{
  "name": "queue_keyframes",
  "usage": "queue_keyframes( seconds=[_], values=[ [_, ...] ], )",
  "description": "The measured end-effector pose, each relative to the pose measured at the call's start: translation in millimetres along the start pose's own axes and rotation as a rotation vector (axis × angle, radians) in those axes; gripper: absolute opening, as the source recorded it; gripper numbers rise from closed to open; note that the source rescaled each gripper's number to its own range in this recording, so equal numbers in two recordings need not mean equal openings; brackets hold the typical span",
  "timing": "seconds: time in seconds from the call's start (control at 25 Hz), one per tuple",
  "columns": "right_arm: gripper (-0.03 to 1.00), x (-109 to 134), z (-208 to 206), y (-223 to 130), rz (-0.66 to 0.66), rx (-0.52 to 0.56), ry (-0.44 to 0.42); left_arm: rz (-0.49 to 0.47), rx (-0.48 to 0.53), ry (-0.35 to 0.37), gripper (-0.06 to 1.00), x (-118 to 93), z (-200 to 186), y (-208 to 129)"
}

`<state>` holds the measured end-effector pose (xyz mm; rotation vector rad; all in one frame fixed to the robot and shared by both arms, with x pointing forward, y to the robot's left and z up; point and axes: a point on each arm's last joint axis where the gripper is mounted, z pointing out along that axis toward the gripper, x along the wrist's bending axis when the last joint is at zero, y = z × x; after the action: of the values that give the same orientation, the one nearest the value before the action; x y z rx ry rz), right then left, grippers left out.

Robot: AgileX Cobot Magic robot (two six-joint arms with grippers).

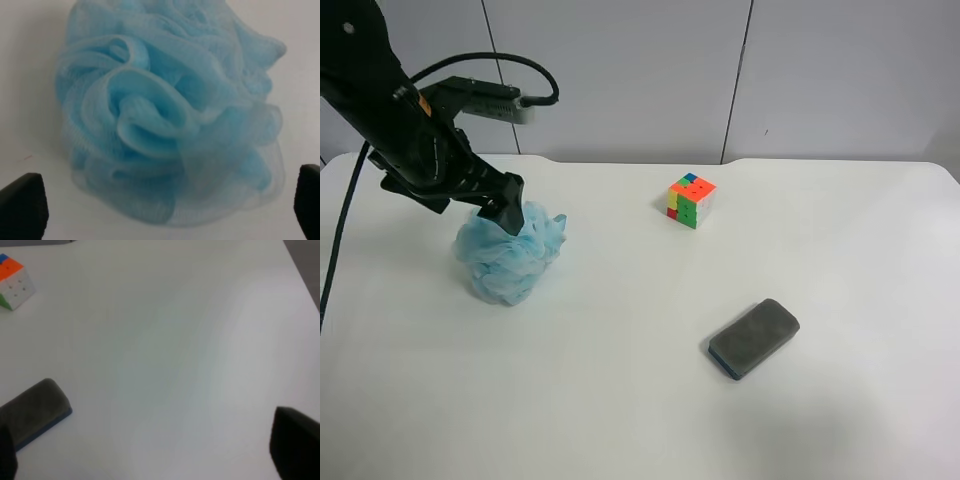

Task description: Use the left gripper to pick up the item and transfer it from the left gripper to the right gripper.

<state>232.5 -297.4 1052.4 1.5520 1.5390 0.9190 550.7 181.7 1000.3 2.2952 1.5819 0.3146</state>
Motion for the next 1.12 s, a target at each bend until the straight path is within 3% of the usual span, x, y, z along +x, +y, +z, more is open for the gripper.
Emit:
queue_keyframes(
  seconds=[0.36,0.44,0.52,0.68,0.72,0.8,0.96,1.12],
  values=[
    [1.00,0.0,0.0,0.0,0.000,0.000,0.000,0.009,0.007,0.008,0.98,1.0,48.7,3.8],
    [1.00,0.0,0.0,0.0,0.000,0.000,0.000,0.009,0.010,0.008,0.89,1.1,55.6,3.5],
    [1.00,0.0,0.0,0.0,0.000,0.000,0.000,0.009,0.012,0.007,0.72,1.1,58.9,3.3],
    [1.00,0.0,0.0,0.0,0.000,0.000,0.000,0.009,0.012,0.007,0.17,1.1,59.7,3.3],
    [1.00,0.0,0.0,0.0,0.000,0.000,0.000,0.009,0.012,0.007,0.08,1.1,59.7,3.3],
    [1.00,0.0,0.0,0.0,0.000,0.000,0.000,0.009,0.012,0.007,0.03,1.1,59.5,3.5],
    [1.00,0.0,0.0,0.0,0.000,0.000,0.000,-0.006,0.023,-0.003,0.02,0.1,50.7,7.4],
    [1.00,0.0,0.0,0.0,0.000,0.000,0.000,-0.015,-0.038,-0.021,0.01,-1.8,15.3,21.9]
  ],
)
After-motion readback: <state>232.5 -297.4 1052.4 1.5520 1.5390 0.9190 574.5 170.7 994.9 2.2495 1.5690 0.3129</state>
